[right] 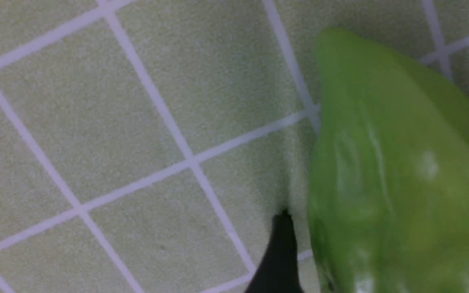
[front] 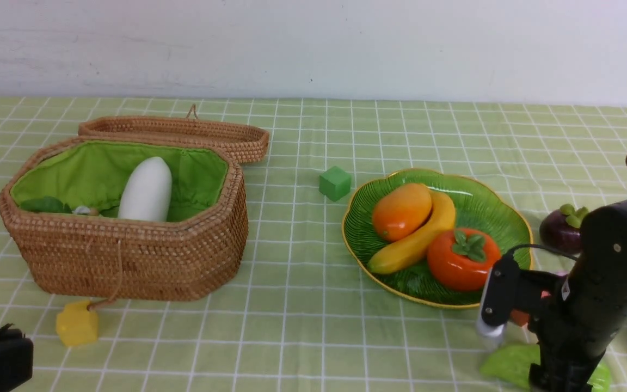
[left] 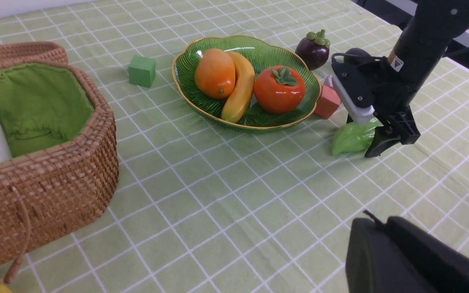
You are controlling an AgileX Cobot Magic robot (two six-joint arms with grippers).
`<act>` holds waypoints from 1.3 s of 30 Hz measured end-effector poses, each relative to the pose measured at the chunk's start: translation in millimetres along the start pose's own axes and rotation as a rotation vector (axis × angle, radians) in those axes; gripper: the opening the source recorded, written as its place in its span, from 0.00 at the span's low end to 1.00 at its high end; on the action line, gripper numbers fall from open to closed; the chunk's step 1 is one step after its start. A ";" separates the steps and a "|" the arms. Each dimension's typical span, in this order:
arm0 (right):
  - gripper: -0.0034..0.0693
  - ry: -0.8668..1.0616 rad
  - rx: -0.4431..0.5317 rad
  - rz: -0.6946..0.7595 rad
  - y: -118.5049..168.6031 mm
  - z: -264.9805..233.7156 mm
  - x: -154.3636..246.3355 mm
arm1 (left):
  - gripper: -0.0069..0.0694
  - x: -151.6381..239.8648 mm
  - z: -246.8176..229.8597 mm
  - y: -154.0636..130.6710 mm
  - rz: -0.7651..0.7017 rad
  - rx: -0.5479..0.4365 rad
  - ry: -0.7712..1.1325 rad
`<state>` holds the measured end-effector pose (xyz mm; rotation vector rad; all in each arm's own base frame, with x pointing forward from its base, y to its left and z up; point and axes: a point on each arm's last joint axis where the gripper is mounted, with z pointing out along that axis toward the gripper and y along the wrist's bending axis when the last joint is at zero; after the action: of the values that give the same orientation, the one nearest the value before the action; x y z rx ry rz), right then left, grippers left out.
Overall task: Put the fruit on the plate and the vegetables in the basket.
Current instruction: Take a chayote with your right arm and place it on the basket on the left.
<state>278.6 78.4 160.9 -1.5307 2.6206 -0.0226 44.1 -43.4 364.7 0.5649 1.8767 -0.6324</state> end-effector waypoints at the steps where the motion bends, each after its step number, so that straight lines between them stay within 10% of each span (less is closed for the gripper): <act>1: 0.80 0.005 -0.005 0.000 0.0 2.1 0.0 | 0.13 0.0 0.0 0.0 0.000 0.000 0.000; 16: 0.68 0.035 -0.193 0.177 13.3 -8.0 -2.8 | 0.14 0.2 0.0 0.0 0.000 0.000 0.002; 27: 0.68 -0.365 -0.282 0.310 53.1 -105.7 -63.0 | 0.14 -0.2 0.0 2.2 0.024 -0.024 -0.002; 39: 0.68 -0.969 -0.112 0.107 59.2 -197.6 -235.7 | 0.14 -15.0 -10.0 38.6 -0.009 -0.439 -0.173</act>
<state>322.4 304.4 373.3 -1.0169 1.9085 0.6935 67.3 -9.3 375.4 0.2084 1.7805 -0.2491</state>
